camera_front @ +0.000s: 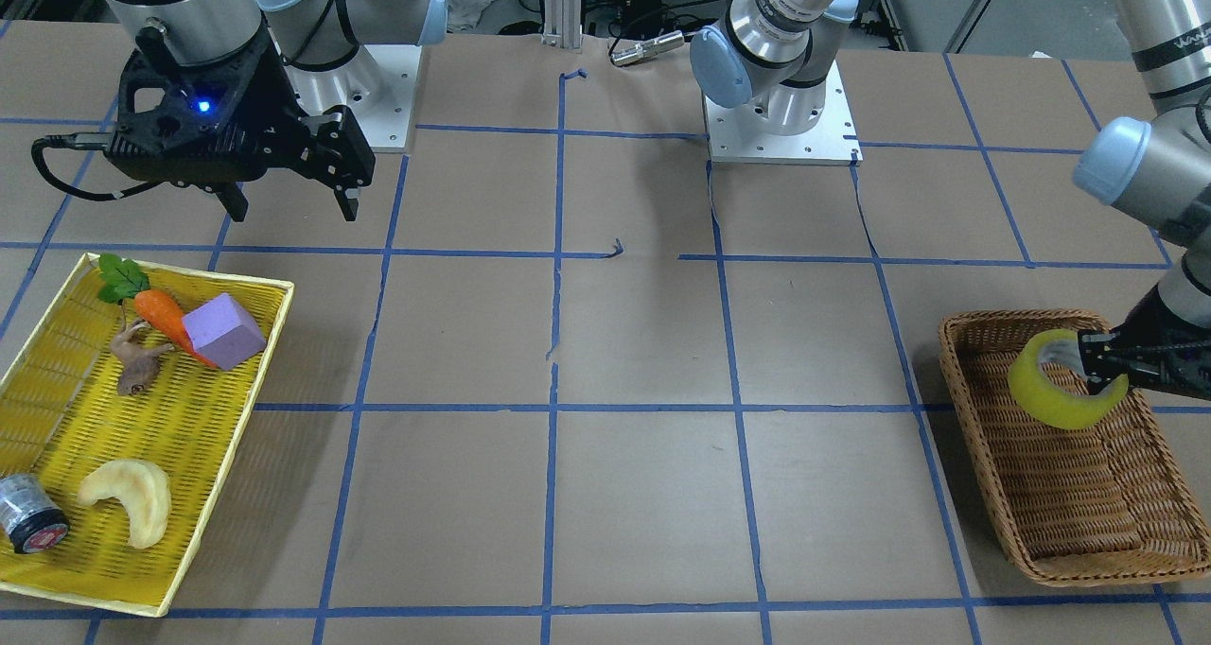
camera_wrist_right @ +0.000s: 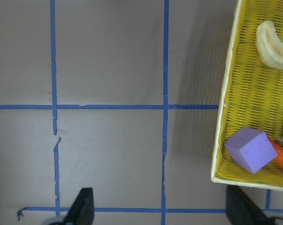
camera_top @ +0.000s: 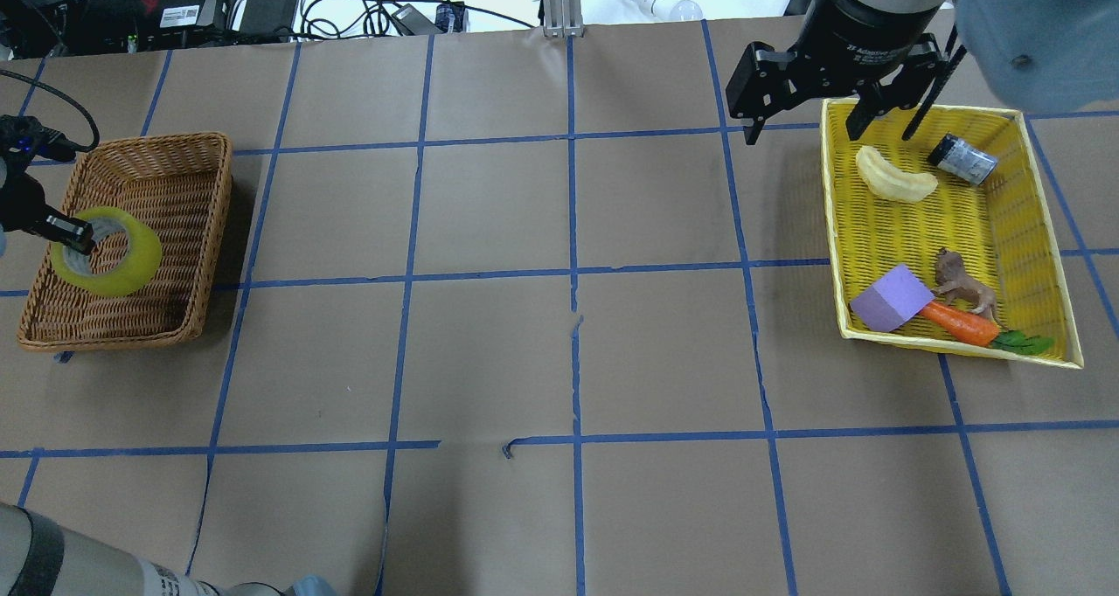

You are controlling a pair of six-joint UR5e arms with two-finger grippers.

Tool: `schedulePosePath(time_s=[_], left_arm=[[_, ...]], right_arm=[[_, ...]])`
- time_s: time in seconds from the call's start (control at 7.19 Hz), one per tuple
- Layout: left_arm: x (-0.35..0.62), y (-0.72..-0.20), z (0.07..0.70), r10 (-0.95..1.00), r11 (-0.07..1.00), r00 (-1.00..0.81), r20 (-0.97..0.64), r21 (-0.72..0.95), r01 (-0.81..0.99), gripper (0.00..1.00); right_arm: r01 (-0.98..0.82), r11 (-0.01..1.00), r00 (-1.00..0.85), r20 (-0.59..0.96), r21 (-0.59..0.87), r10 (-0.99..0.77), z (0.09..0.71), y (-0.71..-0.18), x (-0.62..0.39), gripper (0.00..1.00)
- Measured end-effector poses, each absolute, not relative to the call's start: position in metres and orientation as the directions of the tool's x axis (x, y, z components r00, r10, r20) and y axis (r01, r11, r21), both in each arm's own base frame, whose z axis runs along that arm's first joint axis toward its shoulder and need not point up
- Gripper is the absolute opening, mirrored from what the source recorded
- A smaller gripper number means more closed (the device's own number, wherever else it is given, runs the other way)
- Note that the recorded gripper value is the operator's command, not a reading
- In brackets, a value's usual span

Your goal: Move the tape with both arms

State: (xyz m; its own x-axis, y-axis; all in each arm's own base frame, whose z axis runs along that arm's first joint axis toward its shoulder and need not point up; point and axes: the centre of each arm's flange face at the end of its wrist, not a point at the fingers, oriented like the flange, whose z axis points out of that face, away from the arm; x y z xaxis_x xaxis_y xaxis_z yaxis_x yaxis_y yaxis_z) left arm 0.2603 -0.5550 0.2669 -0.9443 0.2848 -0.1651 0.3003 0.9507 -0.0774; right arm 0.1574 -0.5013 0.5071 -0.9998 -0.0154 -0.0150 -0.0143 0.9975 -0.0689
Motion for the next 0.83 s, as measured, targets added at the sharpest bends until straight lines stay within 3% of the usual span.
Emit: schedulePosePath(time_s=[0.14, 0.42, 0.83], left_arm=[[0.262, -0.559, 0.256, 0.283, 0.949, -0.948, -0.144, -0.101, 0.299, 1.0], [0.261, -0.568, 0.267, 0.283, 0.939, -0.943, -0.177, -0.147, 0.31, 1.0], [0.208, -0.594, 0.343, 0.209, 0.946, -0.959, -0.194, -0.207, 0.248, 1.0]], right_arm=[[-0.015, 0.998, -1.0, -0.016, -0.068, -0.016, 0.507, -0.501, 0.158, 1.0], [-0.016, 0.997, -1.0, -0.017, -0.071, -0.017, 0.508, -0.501, 0.159, 1.0], [-0.014, 0.997, -1.0, -0.017, -0.077, -0.015, 0.512, -0.501, 0.157, 1.0]])
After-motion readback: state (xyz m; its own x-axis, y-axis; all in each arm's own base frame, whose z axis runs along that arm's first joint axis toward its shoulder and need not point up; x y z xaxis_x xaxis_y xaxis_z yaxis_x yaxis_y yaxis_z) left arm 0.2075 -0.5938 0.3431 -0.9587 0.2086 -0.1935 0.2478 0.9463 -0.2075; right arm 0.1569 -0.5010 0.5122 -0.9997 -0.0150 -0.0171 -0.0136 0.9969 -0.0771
